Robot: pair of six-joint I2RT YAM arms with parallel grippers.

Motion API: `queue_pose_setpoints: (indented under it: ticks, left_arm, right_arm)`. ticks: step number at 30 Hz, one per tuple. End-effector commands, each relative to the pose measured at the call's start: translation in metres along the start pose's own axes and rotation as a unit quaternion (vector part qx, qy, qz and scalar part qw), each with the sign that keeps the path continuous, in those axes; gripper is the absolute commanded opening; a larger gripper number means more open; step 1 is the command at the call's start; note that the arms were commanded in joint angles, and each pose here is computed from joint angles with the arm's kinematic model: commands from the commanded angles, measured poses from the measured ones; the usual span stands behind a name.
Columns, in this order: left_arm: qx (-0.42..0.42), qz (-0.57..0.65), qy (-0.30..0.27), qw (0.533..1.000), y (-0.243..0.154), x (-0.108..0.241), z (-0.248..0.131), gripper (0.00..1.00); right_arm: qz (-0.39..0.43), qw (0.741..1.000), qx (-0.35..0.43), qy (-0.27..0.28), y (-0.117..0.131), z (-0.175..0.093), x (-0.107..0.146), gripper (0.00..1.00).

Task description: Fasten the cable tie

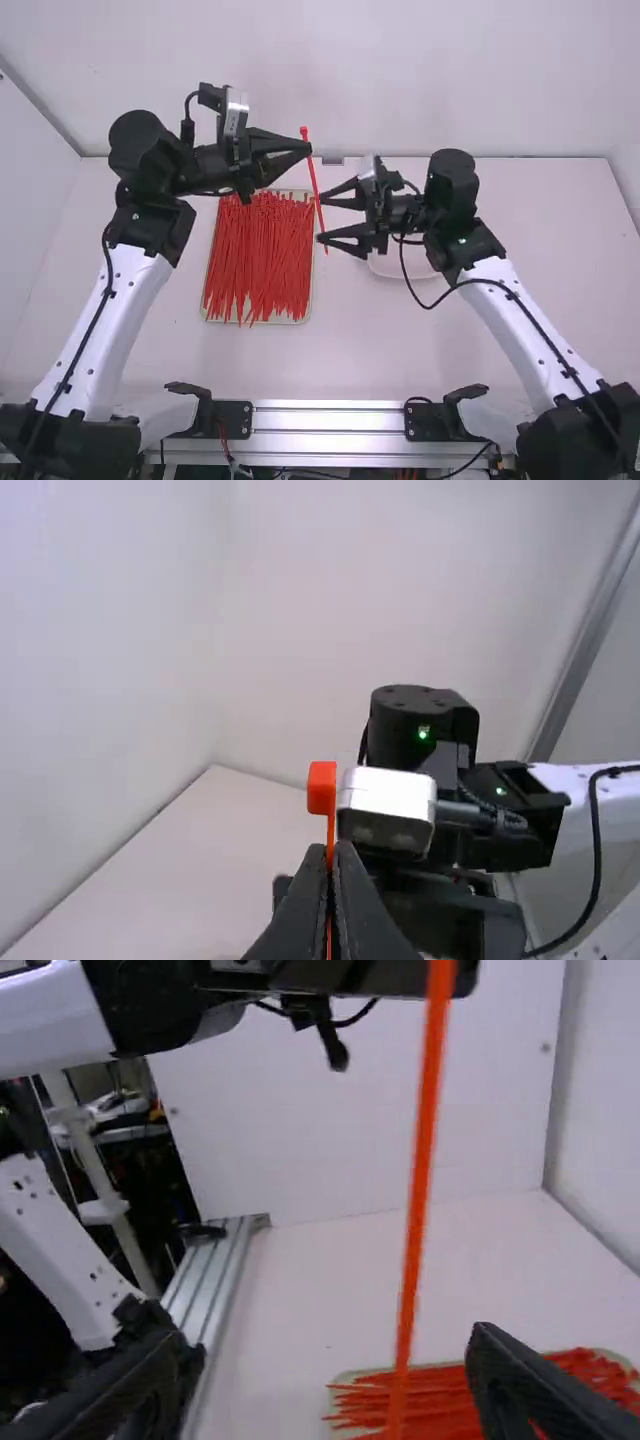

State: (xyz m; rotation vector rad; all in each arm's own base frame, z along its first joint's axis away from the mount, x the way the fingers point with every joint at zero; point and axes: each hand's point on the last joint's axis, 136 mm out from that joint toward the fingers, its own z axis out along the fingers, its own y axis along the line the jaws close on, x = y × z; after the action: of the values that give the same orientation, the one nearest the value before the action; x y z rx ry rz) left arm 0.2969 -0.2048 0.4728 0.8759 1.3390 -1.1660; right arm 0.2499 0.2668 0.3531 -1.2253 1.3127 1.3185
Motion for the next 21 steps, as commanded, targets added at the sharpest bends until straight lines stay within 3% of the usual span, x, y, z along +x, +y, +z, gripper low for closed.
queue_pose_setpoints:
  ticks: [1, 3, 6, 7, 8, 9, 17, 19, 21]
  left_arm:
    - [0.001, -0.01, 0.004, 1.0, 0.0059, 0.0062, 0.0028, 0.02]
    - [0.007, -0.011, 0.007, 1.0, 0.0044, 0.0074, 0.0028, 0.02]
    - [0.006, -0.012, 0.007, 1.0, 0.0047, 0.0077, 0.003, 0.02]
    - [0.006, -0.01, 0.006, 1.0, 0.0046, 0.007, 0.003, 0.02]
    - [0.006, -0.01, 0.006, 1.0, 0.0047, 0.007, 0.003, 0.02]
    - [0.006, -0.008, 0.005, 1.0, 0.0044, 0.0063, 0.003, 0.02]
    - [0.007, -0.006, 0.004, 1.0, 0.0041, 0.0057, 0.0028, 0.02]
    - [0.008, -0.007, 0.002, 1.0, 0.0036, 0.0042, 0.0028, 0.13]
    - [0.009, -0.011, -0.001, 1.0, 0.0028, 0.0019, 0.0026, 0.15]
  right_arm:
    - [-0.009, 1.0, -0.003, -0.003, 0.0031, 0.0039, -0.0094, 0.6]
    - [-0.007, 1.0, 0.007, 0.0, 0.0009, 0.0069, -0.008, 0.42]
    - [-0.007, 1.0, 0.015, 0.001, -0.0007, 0.0093, -0.0073, 0.27]
    - [-0.007, 1.0, 0.018, 0.002, -0.0012, 0.0107, -0.0071, 0.15]
    - [-0.007, 1.0, 0.018, 0.002, -0.001, 0.0107, -0.0072, 0.13]
    - [-0.007, 1.0, 0.019, 0.002, -0.0013, 0.0116, -0.0072, 0.01]
    - [-0.007, 0.999, 0.032, 0.002, -0.0054, 0.0116, -0.007, 0.0]
    - [-0.008, 0.999, 0.034, 0.002, -0.0061, 0.0115, -0.0072, 0.0]
    - [-0.01, 0.999, 0.033, 0.001, -0.006, 0.0116, -0.0077, 0.0]
